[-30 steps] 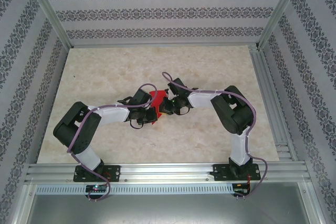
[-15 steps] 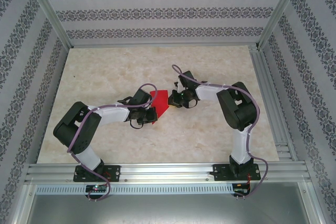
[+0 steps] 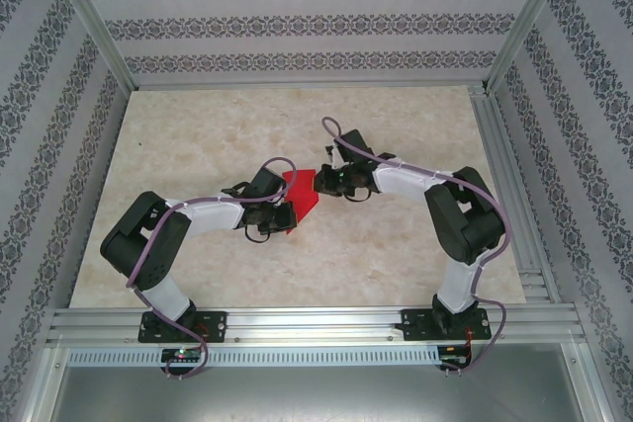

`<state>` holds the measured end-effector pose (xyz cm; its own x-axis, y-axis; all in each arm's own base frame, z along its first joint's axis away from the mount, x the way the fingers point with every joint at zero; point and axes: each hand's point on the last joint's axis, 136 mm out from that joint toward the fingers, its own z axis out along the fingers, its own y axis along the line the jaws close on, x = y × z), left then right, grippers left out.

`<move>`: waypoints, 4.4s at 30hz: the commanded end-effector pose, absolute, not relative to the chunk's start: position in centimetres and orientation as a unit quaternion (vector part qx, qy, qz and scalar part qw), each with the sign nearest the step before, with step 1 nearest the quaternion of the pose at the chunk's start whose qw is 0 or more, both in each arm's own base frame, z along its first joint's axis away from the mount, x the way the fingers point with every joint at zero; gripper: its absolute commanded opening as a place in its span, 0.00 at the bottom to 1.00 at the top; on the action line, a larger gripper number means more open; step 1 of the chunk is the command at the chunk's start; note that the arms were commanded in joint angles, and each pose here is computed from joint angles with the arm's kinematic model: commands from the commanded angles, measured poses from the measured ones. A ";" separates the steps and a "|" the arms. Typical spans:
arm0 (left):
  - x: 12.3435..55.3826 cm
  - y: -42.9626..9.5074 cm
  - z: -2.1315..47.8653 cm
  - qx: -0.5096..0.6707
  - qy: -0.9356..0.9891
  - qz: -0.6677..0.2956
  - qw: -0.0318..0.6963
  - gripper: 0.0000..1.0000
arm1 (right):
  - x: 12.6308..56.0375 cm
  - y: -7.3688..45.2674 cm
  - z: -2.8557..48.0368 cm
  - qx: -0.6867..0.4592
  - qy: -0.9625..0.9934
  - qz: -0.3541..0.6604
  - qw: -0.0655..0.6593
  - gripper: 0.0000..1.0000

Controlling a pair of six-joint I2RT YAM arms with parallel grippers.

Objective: Fold a paper plane with a square sheet of paper (pick it up from the middle)
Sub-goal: Third fold the triangle at the center of the table, then rotate the paper at the center of the table.

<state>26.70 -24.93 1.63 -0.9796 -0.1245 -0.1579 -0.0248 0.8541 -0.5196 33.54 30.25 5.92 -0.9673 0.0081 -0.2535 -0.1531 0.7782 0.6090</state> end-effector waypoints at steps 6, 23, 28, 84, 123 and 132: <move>24.6 -23.1 -0.1 -0.040 0.973 -0.223 0.052 0.08 | 32.3 32.4 2.1 -0.044 0.942 0.324 0.073 0.10; 19.6 -23.2 -0.9 0.006 0.974 -0.227 -0.014 0.11 | 32.1 28.7 -2.9 -0.004 0.976 0.215 0.029 0.09; 18.9 -22.3 -0.9 0.003 0.978 -0.209 -0.015 0.11 | 32.1 28.5 -2.9 -0.002 0.977 0.212 0.029 0.08; 30.1 -20.6 9.2 -0.082 0.952 -0.187 0.228 0.77 | 41.7 30.7 -0.2 -0.090 0.980 0.126 0.121 0.25; 33.2 -29.3 9.4 0.373 0.851 -0.277 0.244 0.73 | 36.2 22.2 12.2 0.069 0.912 0.316 0.253 0.78; 33.3 -28.1 7.5 0.419 0.850 -0.253 0.194 0.64 | 36.3 21.1 12.3 0.086 0.911 0.316 0.251 0.79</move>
